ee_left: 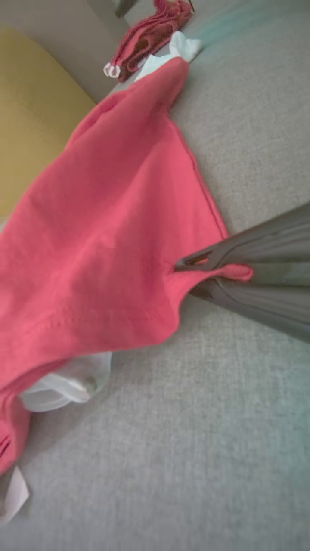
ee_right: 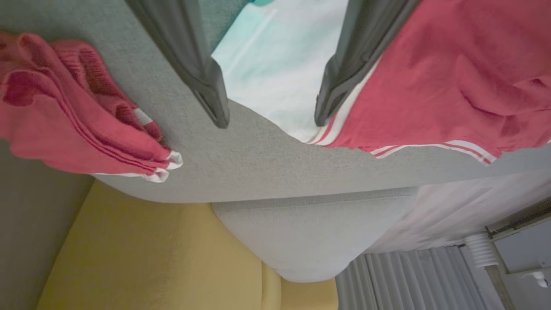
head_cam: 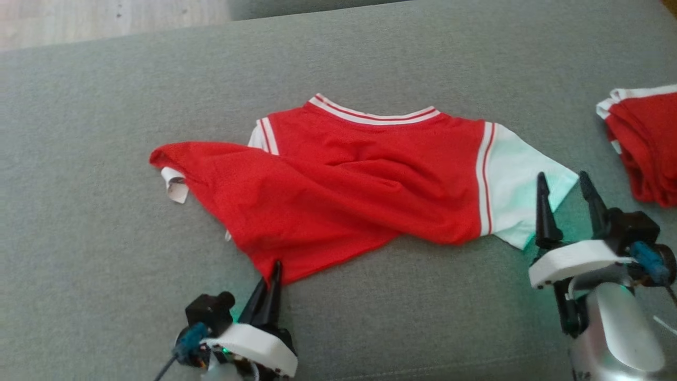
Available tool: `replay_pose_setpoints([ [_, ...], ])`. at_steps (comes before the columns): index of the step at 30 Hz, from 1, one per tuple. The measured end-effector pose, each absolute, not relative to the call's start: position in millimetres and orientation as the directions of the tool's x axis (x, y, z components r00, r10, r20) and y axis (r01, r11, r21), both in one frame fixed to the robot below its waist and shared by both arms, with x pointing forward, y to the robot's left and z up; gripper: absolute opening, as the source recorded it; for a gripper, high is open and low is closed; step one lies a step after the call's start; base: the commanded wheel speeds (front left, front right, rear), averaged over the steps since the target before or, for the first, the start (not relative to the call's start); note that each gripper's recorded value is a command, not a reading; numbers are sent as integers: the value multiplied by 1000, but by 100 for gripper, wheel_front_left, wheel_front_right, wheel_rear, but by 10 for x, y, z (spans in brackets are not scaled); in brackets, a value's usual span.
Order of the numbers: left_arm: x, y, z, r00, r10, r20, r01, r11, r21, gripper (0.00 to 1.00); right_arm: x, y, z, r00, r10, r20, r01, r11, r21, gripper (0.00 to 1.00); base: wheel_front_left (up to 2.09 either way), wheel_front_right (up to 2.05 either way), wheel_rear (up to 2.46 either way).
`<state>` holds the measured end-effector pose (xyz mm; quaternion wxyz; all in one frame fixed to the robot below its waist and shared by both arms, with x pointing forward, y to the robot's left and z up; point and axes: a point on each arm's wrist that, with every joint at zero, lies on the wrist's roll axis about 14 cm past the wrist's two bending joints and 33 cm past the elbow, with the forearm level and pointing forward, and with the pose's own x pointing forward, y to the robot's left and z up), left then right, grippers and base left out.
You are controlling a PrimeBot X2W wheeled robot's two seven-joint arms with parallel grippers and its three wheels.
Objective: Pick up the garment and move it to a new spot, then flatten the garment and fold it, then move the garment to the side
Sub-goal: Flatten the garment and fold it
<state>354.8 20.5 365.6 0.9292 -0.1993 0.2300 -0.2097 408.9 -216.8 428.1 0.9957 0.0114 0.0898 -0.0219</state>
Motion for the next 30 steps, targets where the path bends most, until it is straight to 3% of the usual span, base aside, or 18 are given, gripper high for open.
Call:
replay_pose_setpoints([
  [12, 3582, 1050, 3540, 891, -236, -388, 90, 929, -360, 0, 4081, -2276, 3855, 944, -85, -318, 90, 996, 2, 100, 0, 0, 0],
  [25, 3588, 1047, 3489, 887, -237, -397, 82, 925, -371, 0, 3876, -2239, 3455, 894, -79, -441, 97, 995, 17, 100, 0, 0, 0],
  [26, 3597, 1048, 3493, 888, -237, -394, 82, 925, -371, 0, 3896, -2227, 3444, 893, -76, -443, 96, 995, 22, 93, 0, 0, 0],
  [27, 3602, 1051, 3492, 888, -236, -394, 81, 925, -371, 0, 3924, -2215, 3442, 894, -71, -443, 92, 995, 26, 67, 0, 0, 0],
  [28, 3607, 1054, 3490, 888, -235, -394, 80, 925, -371, 0, 3943, -2202, 3431, 892, -67, -446, 90, 995, 31, 18, 0, 0, 0],
  [29, 3611, 1058, 3488, 889, -234, -394, 79, 925, -371, 0, 3965, -2198, 3428, 892, -65, -447, 91, 995, 37, 0, 0, 0, 0],
  [30, 3615, 1061, 3488, 889, -233, -394, 79, 926, -370, 0, 3982, -2182, 3423, 892, -60, -449, 88, 995, 43, 0, 0, 0, 0],
])
